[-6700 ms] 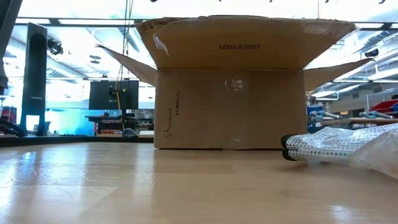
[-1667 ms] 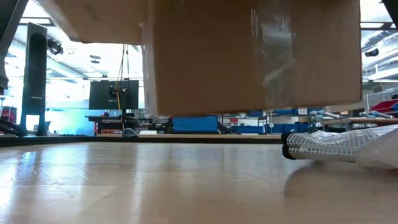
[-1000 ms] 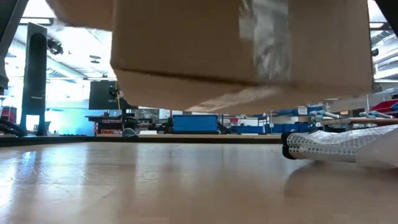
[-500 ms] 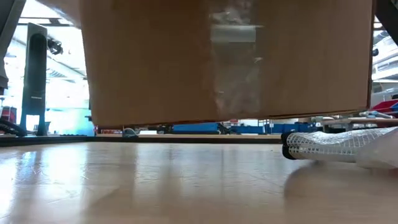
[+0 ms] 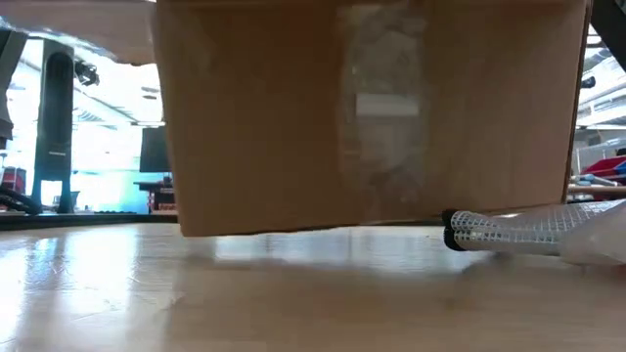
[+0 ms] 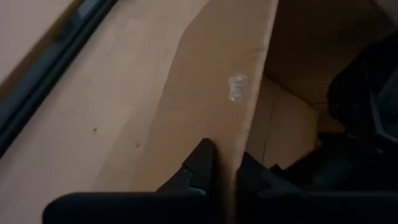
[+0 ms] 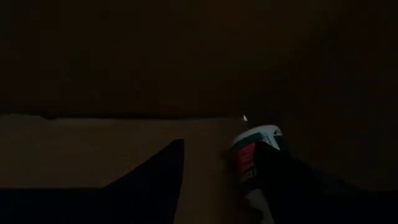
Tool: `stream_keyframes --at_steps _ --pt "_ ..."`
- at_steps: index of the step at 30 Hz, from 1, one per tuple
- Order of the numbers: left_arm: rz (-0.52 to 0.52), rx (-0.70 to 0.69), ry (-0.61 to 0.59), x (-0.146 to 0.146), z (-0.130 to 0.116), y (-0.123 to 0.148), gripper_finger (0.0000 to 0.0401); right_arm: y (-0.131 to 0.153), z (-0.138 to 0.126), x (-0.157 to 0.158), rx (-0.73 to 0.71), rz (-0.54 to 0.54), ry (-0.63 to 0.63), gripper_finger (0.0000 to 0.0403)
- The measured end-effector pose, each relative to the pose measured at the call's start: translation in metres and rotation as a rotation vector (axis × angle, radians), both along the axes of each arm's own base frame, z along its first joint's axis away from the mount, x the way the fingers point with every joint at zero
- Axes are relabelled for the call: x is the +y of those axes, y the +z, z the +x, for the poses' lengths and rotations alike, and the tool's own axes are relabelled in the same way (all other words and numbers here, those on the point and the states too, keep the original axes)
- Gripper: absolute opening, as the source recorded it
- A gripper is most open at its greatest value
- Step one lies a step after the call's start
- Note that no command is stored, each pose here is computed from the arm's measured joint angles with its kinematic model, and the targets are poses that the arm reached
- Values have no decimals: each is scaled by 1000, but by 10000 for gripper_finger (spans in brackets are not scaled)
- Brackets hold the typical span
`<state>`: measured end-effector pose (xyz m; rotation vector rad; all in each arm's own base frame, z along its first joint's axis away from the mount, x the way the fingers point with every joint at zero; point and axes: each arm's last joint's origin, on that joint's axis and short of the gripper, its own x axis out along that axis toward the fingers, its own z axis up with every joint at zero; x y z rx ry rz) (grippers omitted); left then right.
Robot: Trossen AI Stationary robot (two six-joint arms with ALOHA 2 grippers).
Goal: Unpack boxes
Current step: Remove the white medicine bottle from the box
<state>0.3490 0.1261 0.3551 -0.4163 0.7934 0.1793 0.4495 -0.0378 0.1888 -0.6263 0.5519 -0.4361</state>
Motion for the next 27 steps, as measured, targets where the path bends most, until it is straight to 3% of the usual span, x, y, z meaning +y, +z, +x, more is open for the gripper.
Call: stream_keyframes --at_steps 5,11,16,21,27 --pt "-30 20 74 2 -2 0 39 13 1 7 -78 -30 -8 200" --pt "-38 37 87 4 -3 -3 40 9 -2 4 1 -47 -31 223" --pt "-53 79 96 3 -4 -8 41 -6 -10 5 149 55 2 241" --pt "-46 86 90 2 -4 -8 41 -10 -14 0 153 148 -49 246" --pt "-43 85 81 2 -4 -8 41 -16 -16 -7 186 326 71 219"
